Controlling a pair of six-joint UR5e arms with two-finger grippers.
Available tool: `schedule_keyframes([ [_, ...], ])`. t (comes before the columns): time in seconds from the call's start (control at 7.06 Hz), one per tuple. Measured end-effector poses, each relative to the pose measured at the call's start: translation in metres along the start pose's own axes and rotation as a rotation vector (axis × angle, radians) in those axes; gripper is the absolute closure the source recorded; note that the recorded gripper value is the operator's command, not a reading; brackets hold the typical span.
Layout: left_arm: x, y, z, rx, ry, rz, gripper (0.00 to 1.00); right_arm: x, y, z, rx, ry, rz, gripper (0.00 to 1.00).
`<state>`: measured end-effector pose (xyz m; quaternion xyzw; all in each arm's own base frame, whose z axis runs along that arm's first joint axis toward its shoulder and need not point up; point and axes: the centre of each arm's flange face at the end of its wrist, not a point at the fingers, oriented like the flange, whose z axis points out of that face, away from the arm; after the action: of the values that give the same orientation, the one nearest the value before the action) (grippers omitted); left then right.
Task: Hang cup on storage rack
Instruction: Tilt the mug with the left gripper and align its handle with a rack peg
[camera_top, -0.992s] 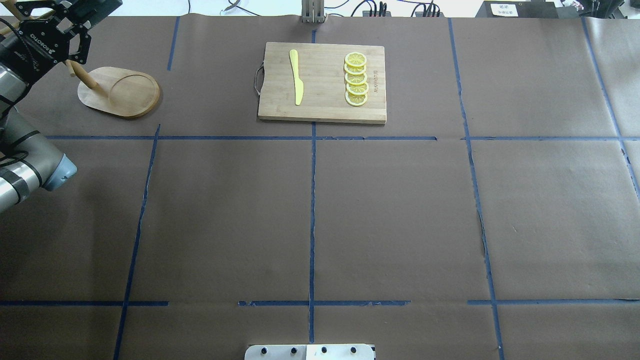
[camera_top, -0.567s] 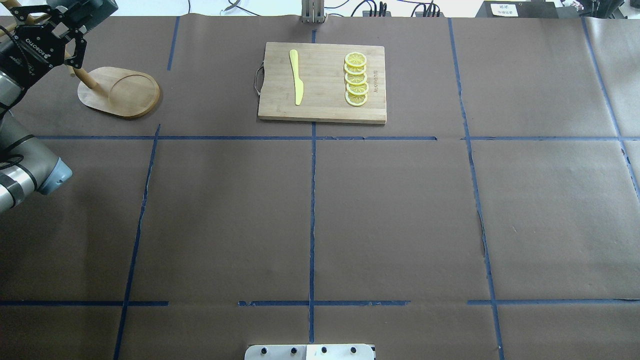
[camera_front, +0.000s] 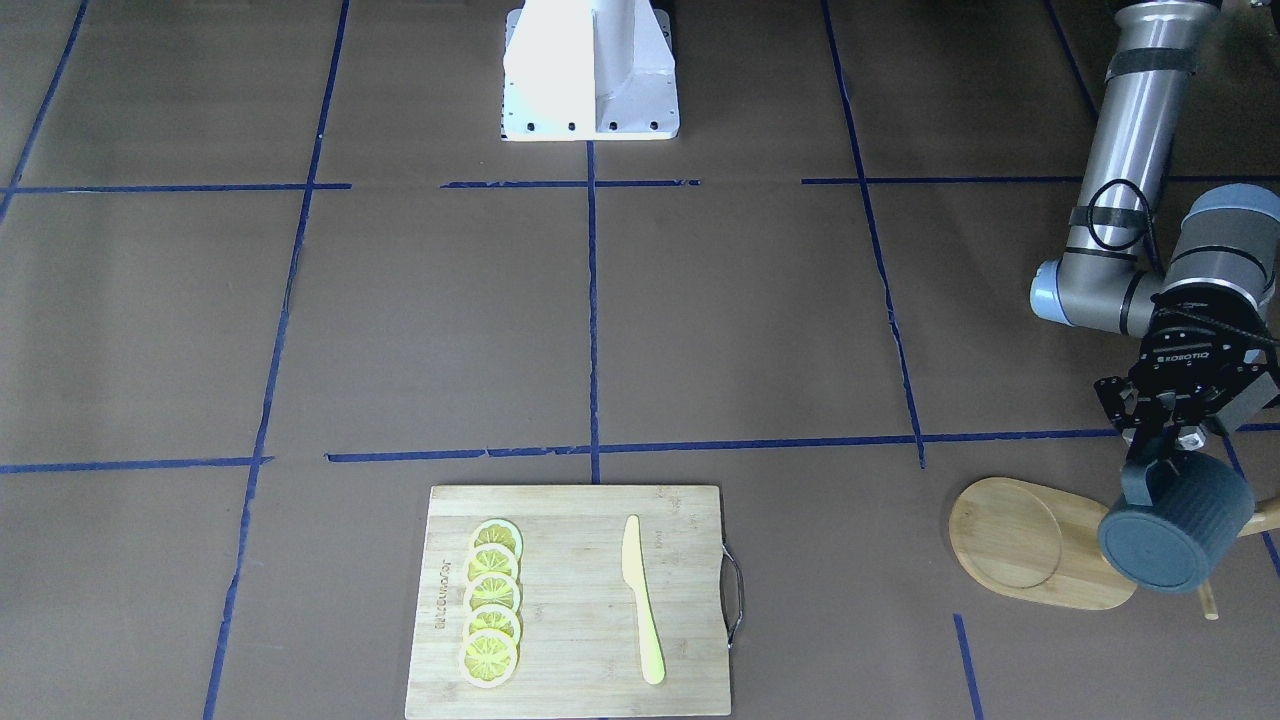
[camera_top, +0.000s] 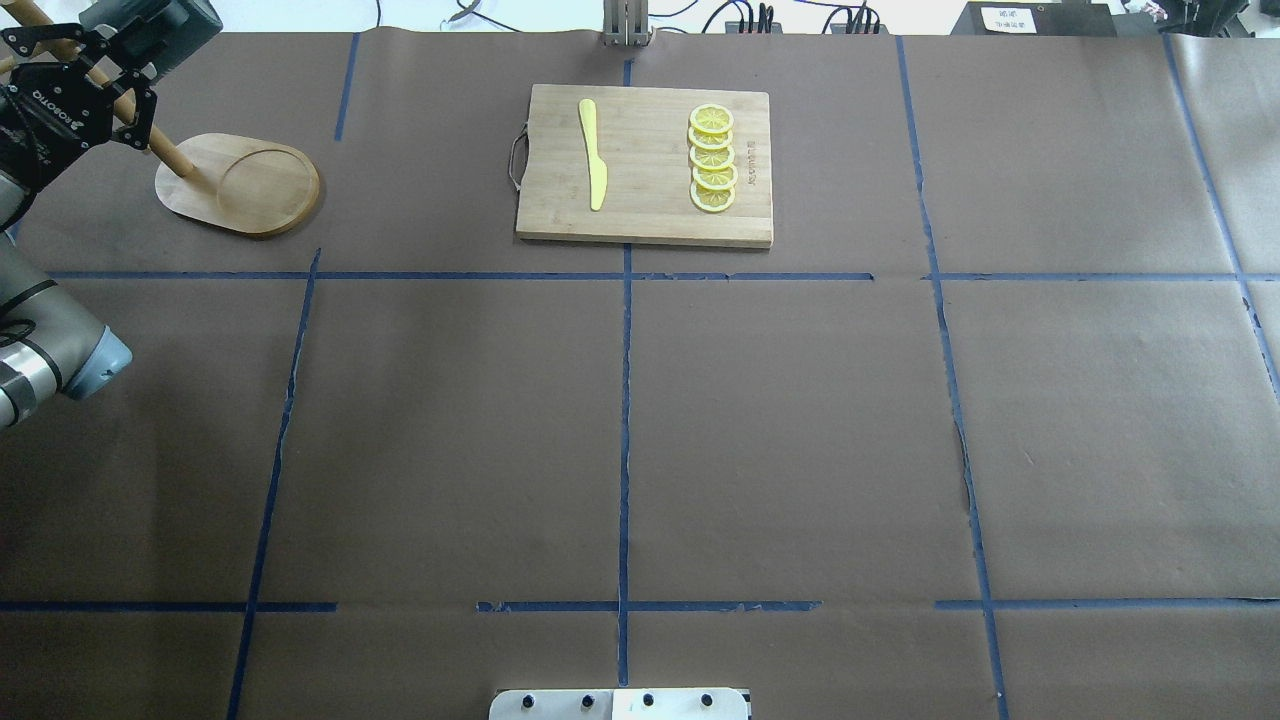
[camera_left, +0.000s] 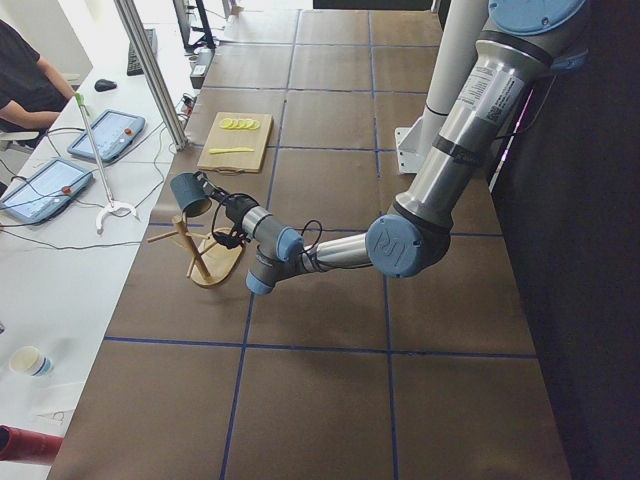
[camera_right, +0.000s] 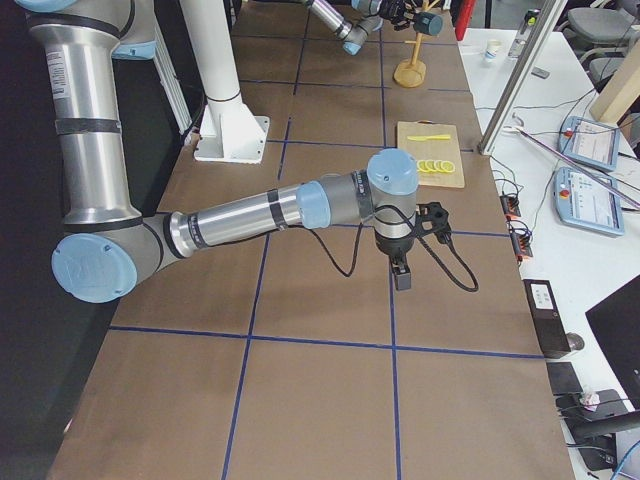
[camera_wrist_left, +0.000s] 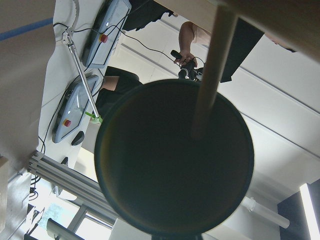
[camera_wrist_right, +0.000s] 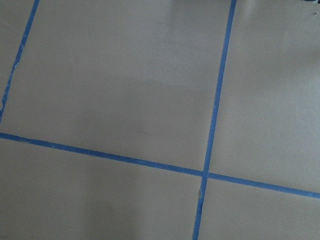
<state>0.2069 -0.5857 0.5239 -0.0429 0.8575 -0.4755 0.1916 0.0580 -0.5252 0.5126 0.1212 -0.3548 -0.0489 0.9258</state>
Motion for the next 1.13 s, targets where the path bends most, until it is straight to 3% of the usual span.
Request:
schedule_keyframes([
  [0.57,0.000,-0.001,-0.011,-0.047,0.017,-0.045,1.00,0.000,-0.001,0.000,0.001,0.005,-0.001,0.00],
  [1.13,0.006,-0.012,-0.018,-0.024,0.023,-0.038,1.00,0.000,-0.002,-0.002,0.004,0.014,-0.003,0.00],
])
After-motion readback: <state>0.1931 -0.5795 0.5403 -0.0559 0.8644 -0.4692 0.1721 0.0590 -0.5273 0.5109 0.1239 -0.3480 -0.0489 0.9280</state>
